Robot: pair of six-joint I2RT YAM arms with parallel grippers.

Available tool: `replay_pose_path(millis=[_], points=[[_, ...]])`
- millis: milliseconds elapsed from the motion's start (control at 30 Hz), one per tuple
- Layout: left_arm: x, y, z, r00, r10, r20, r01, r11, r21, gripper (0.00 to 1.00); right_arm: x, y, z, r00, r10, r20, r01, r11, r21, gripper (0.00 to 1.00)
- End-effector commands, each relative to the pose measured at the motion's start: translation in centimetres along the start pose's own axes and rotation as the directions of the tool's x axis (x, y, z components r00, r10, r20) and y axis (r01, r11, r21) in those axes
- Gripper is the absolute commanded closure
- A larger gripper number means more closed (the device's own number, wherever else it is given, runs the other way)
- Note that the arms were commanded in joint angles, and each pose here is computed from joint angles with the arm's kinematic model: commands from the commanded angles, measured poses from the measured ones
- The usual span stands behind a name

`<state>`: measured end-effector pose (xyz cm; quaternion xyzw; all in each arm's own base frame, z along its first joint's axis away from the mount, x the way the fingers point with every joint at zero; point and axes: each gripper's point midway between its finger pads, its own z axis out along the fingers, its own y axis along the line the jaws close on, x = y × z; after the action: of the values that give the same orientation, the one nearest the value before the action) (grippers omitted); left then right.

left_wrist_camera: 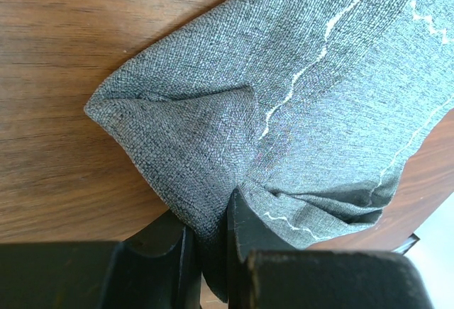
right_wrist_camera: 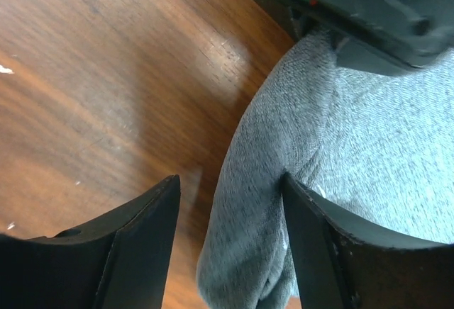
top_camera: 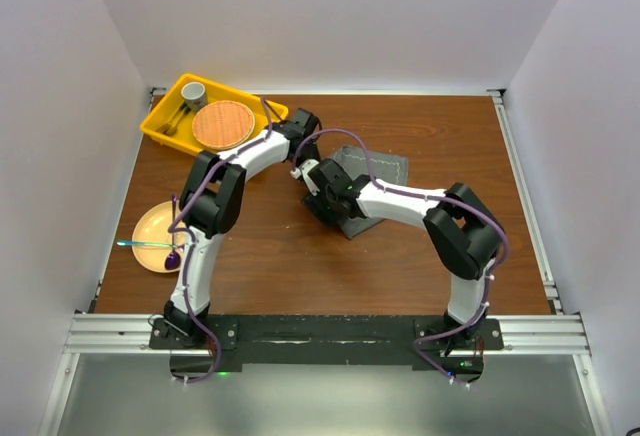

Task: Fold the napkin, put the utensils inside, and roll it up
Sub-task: Roll the napkin with the utensil

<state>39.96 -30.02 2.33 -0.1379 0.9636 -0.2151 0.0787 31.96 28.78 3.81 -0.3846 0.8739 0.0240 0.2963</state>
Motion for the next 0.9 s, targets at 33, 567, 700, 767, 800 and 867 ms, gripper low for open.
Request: replay_pose_path(millis=[33, 567, 700, 767, 800, 867], points=[[5.6, 7.9, 2.5, 0.975, -0.095, -0.199, 0.038, 0.962, -0.271, 1.00, -0.4, -0.7, 1.3, 0.999, -0.032, 0.000, 0.032, 0.998, 0.050, 0.35], [4.0, 6.0, 1.5, 0.988, -0.012, -0.154, -0.014, 0.986, -0.167, 1.00, 4.3, 1.3, 3.5, 0.943, 0.313, -0.116, -0.332, 0.909, -0.251, 1.00], [1.8, 4.5, 0.1, 0.998, 0.045, -0.043, -0.049, 0.995, -0.090, 0.70, 4.5, 3.8, 3.4, 0.914, 0.358, -0.188, -0.404, 0.794, -0.454, 1.00], [0.2, 3.6, -1.4, 0.996, 0.080, 0.032, -0.078, 0.995, -0.057, 0.52, 4.5, 4.8, 3.3, 0.895, 0.385, -0.226, -0.444, 0.717, -0.537, 1.00], [-0.1, 3.5, -1.7, 0.995, 0.087, 0.047, -0.084, 0.995, -0.056, 0.47, 4.4, 5.0, 3.2, 0.885, 0.398, -0.240, -0.462, 0.690, -0.557, 1.00], [-1.2, 2.9, -2.9, 0.989, 0.111, 0.093, -0.109, 0.994, -0.029, 0.39, 4.6, 5.5, 3.0, 0.855, 0.432, -0.286, -0.511, 0.611, -0.605, 1.00]])
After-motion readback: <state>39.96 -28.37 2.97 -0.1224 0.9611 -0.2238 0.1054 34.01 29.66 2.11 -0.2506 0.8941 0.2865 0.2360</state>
